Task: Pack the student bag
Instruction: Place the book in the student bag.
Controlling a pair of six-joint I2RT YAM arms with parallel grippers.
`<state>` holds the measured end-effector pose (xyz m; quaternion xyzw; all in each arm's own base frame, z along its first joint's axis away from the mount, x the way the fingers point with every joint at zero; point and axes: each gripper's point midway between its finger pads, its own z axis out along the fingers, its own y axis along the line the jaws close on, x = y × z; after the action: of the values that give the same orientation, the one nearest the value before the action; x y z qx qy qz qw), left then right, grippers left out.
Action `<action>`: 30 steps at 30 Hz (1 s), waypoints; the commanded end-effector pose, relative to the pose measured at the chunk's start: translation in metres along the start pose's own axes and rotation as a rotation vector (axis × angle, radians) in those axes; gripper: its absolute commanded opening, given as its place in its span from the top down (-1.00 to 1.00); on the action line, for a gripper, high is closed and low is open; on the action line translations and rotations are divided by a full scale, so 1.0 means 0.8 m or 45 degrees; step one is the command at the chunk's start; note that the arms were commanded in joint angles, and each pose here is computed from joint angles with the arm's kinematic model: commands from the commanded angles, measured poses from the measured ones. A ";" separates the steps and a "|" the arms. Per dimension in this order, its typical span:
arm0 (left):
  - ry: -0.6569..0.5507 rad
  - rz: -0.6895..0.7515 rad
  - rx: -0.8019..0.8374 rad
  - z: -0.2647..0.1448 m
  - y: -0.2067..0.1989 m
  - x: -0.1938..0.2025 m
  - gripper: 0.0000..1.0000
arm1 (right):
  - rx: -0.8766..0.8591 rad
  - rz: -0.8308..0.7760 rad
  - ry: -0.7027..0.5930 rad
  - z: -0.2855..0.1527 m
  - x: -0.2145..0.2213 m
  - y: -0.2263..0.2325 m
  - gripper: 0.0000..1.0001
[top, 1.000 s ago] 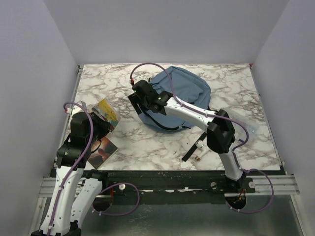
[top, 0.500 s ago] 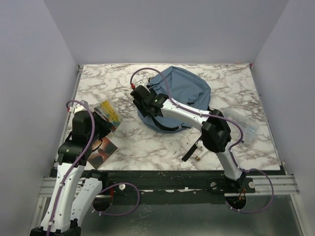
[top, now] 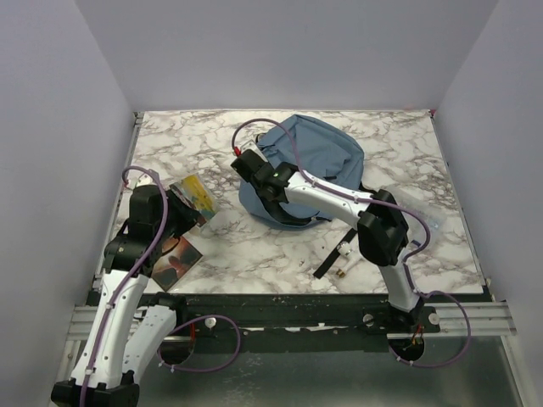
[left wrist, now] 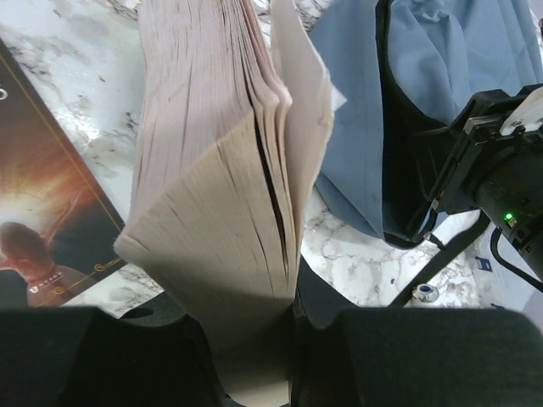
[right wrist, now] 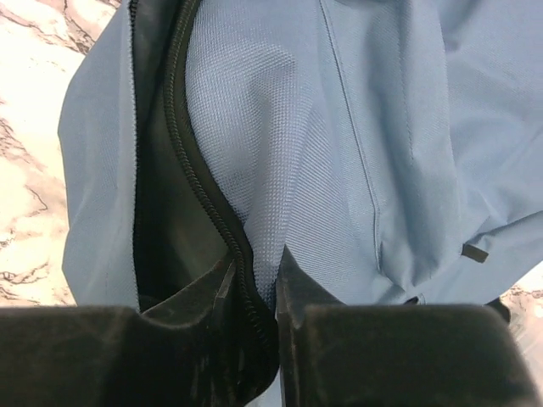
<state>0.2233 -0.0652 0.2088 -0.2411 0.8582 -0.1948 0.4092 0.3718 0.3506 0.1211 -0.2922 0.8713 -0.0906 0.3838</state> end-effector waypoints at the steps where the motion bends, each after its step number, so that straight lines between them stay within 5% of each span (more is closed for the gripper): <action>1: -0.025 -0.020 0.237 -0.005 -0.054 -0.019 1.00 | 0.042 0.030 -0.039 -0.035 -0.016 -0.027 0.76; 3: 0.017 -0.010 0.310 -0.008 -0.071 -0.018 1.00 | 0.046 0.040 -0.067 -0.045 -0.027 -0.035 0.99; 13: 0.311 -0.240 0.909 -0.022 -0.176 0.003 1.00 | -0.232 0.349 -0.157 -0.070 -0.075 -0.060 0.99; 24: 0.268 -0.541 0.738 0.048 -0.165 0.012 1.00 | -0.561 0.720 -0.236 -0.090 -0.114 -0.074 0.99; 30: 0.297 -0.494 0.814 0.061 -0.199 0.013 1.00 | -0.658 0.756 -0.257 -0.100 -0.127 -0.067 0.99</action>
<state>0.2723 -0.1897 0.2099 -0.2706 0.7771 -0.5043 0.2620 0.3982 0.3354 0.2077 -0.1263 0.9050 0.1813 0.3636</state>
